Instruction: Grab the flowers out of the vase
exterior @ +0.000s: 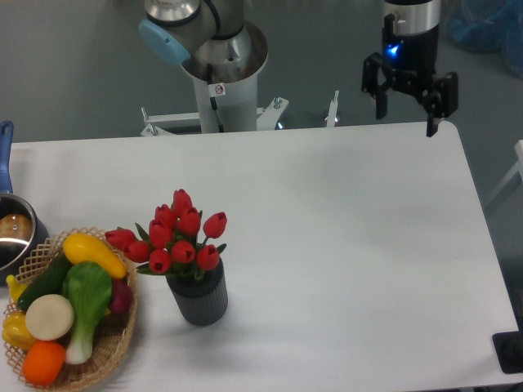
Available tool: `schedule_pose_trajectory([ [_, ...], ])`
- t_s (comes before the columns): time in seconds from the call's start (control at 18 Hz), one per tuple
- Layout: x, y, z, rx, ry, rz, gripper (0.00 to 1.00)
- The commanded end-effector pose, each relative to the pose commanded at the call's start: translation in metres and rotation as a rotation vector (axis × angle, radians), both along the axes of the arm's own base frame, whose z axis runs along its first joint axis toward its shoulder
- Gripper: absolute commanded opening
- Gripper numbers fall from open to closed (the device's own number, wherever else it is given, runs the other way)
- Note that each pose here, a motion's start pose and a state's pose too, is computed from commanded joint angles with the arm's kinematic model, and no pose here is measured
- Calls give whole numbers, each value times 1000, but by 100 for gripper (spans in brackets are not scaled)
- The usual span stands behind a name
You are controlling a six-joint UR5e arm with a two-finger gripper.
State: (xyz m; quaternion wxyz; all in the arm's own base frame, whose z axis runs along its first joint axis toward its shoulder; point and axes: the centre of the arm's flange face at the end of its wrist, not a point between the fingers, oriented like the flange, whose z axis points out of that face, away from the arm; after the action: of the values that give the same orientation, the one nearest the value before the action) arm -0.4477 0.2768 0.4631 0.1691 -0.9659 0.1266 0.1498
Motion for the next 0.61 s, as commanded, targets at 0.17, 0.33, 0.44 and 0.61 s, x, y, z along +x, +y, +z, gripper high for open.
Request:
schedule_pose_trajectory([
  [0.17, 3, 7, -6, 93, -42, 66, 100],
  [0.33, 4, 14, -5, 146, -86, 128, 100],
  [0.44, 5, 21, -3, 215, -130, 143, 100],
  [0.61, 3, 31, 0, 332, -206, 145, 100],
])
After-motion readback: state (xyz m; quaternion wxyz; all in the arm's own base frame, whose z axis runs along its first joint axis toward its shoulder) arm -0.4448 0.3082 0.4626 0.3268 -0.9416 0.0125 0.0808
